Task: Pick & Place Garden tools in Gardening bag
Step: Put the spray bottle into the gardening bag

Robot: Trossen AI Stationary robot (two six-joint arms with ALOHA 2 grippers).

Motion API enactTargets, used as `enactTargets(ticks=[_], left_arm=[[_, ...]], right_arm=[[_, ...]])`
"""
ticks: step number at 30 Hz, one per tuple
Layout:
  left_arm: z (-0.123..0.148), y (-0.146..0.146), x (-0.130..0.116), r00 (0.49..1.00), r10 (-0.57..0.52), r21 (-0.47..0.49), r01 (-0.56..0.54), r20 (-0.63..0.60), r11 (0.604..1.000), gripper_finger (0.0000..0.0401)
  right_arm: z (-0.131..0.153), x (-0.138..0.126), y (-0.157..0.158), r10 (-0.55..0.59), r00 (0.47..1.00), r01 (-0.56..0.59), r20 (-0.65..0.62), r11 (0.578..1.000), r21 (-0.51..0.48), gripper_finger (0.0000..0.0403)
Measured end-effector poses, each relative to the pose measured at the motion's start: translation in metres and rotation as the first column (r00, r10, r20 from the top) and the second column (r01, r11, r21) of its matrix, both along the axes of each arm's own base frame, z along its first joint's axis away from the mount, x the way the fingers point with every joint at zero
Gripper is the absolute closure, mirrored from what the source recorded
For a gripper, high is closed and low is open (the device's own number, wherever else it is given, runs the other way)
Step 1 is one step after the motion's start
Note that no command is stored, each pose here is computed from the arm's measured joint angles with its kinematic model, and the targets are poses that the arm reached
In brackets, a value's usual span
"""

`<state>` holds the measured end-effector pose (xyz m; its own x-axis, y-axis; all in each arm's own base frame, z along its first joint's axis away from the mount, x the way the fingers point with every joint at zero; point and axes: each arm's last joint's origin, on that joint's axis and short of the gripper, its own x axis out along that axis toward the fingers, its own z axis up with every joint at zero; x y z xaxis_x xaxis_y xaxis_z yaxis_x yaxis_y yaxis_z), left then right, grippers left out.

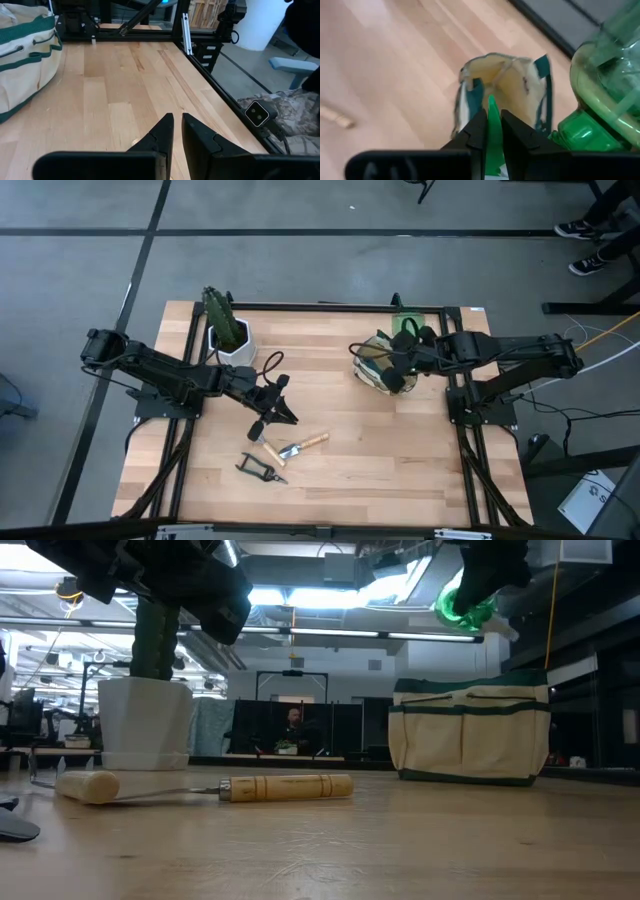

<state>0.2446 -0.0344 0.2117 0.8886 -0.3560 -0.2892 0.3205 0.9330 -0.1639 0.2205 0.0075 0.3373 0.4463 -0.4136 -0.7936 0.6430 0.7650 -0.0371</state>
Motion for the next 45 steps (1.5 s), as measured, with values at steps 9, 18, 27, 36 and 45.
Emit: enactTargets(ticks=[9,18,27,36,45], left_arm=[[0.0,0.0,0.0,1.0,0.0,0.0,0.0,0.0,1.0,0.037],[0.0,0.0,0.0,1.0,0.0,0.0,0.0,0.0,1.0,0.037],[0.0,0.0,0.0,1.0,0.0,0.0,0.0,0.0,1.0,0.037],[0.0,0.0,0.0,1.0,0.0,0.0,0.0,0.0,1.0,0.037],[0.0,0.0,0.0,1.0,0.0,0.0,0.0,0.0,1.0,0.037]], right_arm=[[0.01,0.001,0.001,-0.117,0.978,0.097,0.173,0.989,0.115,0.0361],[0.017,0.015,0.005,-0.018,0.956,-0.034,0.292,0.985,0.171,0.0361],[0.016,0.013,0.005,0.134,0.966,-0.153,0.222,0.986,0.069,0.0361],[0.011,0.008,0.006,0.328,0.941,-0.331,0.079,0.943,0.026,0.0361],[0.003,-0.003,0.007,0.459,0.884,-0.455,-0.085,0.888,0.063,0.0361]])
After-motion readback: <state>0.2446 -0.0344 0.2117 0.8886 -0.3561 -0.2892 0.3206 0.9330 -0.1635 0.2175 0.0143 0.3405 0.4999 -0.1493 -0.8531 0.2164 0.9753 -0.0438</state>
